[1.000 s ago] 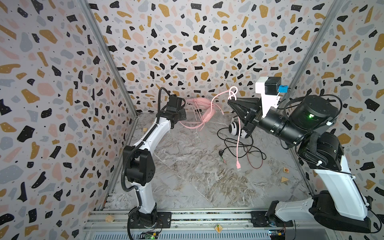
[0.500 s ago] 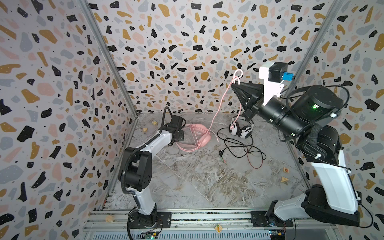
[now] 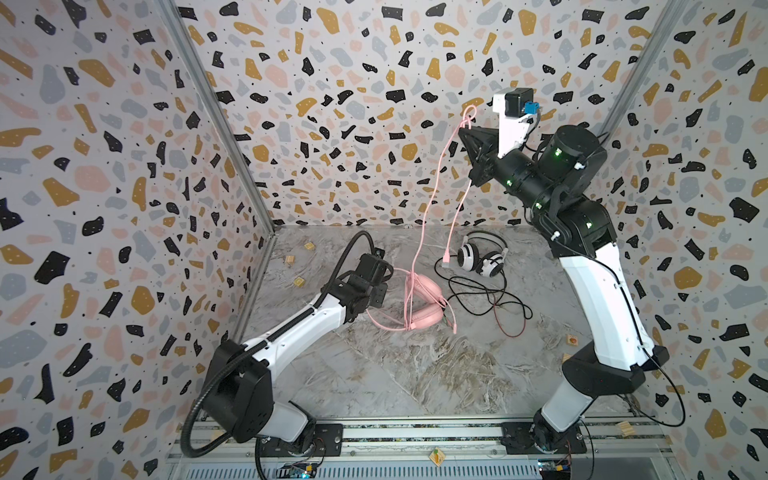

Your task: Wrap the headphones

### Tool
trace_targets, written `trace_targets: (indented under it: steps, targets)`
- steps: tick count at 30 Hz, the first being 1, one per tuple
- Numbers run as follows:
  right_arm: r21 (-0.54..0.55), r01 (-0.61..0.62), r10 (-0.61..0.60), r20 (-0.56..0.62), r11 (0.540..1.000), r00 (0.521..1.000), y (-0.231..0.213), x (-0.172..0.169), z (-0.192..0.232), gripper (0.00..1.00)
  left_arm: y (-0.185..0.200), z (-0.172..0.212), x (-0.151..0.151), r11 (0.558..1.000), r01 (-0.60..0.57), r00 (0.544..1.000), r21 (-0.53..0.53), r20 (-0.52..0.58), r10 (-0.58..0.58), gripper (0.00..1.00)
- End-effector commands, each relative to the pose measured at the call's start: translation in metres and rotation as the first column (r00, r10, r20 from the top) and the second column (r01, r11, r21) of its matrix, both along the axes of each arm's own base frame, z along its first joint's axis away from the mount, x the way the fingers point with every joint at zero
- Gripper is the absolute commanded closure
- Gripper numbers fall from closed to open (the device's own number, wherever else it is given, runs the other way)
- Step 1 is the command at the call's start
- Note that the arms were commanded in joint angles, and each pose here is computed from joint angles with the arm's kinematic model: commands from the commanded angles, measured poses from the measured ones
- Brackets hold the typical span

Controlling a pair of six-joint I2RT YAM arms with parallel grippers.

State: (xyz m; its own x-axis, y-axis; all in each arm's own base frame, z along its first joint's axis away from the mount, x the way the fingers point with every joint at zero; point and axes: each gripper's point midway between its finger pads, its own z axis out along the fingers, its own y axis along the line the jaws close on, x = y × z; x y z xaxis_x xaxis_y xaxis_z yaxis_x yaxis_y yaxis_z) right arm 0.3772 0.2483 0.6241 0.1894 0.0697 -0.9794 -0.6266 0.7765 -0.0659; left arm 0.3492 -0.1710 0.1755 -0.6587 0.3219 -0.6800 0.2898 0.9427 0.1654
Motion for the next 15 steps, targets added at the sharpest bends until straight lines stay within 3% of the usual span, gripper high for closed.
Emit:
trace_targets:
  steps: [1, 7, 15]
  targets:
    - [0.081, -0.064, 0.062, 0.029, 0.995, 0.998, -0.010, 0.004, 0.018, 0.97, -0.019, 0.035, -0.010, 0.994, 0.093, 0.991, -0.056, 0.101, -0.087, 1.00]
    - [0.081, -0.007, 0.009, -0.031, 0.997, 0.999, -0.029, 0.054, -0.008, 0.97, -0.033, 0.039, -0.057, 0.964, 0.234, 0.971, -0.124, 0.069, -0.227, 1.00]
    - [0.100, 0.044, -0.029, -0.140, 0.994, 0.990, -0.064, 0.109, -0.049, 0.97, -0.038, 0.059, -0.100, 0.914, 0.340, 0.940, -0.220, 0.079, -0.331, 1.00]
